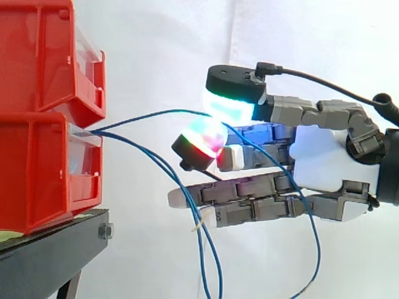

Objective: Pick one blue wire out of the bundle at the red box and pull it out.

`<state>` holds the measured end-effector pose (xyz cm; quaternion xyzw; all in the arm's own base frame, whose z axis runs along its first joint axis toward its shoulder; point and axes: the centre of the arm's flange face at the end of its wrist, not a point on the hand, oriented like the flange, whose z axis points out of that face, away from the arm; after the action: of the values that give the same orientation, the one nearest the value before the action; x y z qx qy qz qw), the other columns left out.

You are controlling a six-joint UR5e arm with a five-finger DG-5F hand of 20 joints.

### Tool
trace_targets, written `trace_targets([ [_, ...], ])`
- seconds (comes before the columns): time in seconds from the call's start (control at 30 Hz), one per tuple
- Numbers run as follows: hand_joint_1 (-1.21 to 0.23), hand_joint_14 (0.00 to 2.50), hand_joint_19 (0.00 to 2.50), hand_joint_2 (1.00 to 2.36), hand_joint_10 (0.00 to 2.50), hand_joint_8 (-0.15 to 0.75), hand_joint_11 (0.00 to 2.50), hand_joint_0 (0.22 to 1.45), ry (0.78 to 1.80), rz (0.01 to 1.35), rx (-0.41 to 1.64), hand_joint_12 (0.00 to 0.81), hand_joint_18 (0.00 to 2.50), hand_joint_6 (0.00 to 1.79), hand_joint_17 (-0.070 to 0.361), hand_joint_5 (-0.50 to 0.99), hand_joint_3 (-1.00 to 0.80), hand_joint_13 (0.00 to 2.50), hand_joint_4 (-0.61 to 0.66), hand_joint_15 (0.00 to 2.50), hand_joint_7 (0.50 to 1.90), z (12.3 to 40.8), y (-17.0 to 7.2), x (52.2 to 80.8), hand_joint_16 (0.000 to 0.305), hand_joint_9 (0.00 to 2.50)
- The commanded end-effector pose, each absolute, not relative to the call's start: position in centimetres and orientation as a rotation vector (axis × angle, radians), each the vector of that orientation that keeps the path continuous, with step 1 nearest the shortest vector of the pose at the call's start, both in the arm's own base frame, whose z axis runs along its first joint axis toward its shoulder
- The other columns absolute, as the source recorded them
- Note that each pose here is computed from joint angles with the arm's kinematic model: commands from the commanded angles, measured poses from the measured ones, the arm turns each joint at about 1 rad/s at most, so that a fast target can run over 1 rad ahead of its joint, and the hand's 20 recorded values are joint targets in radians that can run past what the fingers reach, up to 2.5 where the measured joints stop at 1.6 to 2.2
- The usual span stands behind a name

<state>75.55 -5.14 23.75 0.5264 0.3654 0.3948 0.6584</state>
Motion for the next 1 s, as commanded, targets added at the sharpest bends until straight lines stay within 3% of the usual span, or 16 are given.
trace_targets([
  [0.0, -0.83, 0.01, 0.40, 1.03, 0.02, 0.183, 0.94, 0.62, 0.826, 0.895, 1.193, 0.344, 0.50, 0.77, 0.099, -0.07, 0.00, 0.45, -0.09, 0.25, 1.17, 23.7, -5.2, 75.6, 0.044, 1.17],
  [0.97, -0.82, 0.01, 0.38, 1.03, 0.02, 0.199, 0.90, 0.62, 0.921, 0.831, 1.222, 0.351, 0.52, 0.78, 0.101, -0.08, 0.00, 0.46, -0.09, 0.25, 1.14, 22.8, -5.1, 74.7, 0.045, 1.15],
])
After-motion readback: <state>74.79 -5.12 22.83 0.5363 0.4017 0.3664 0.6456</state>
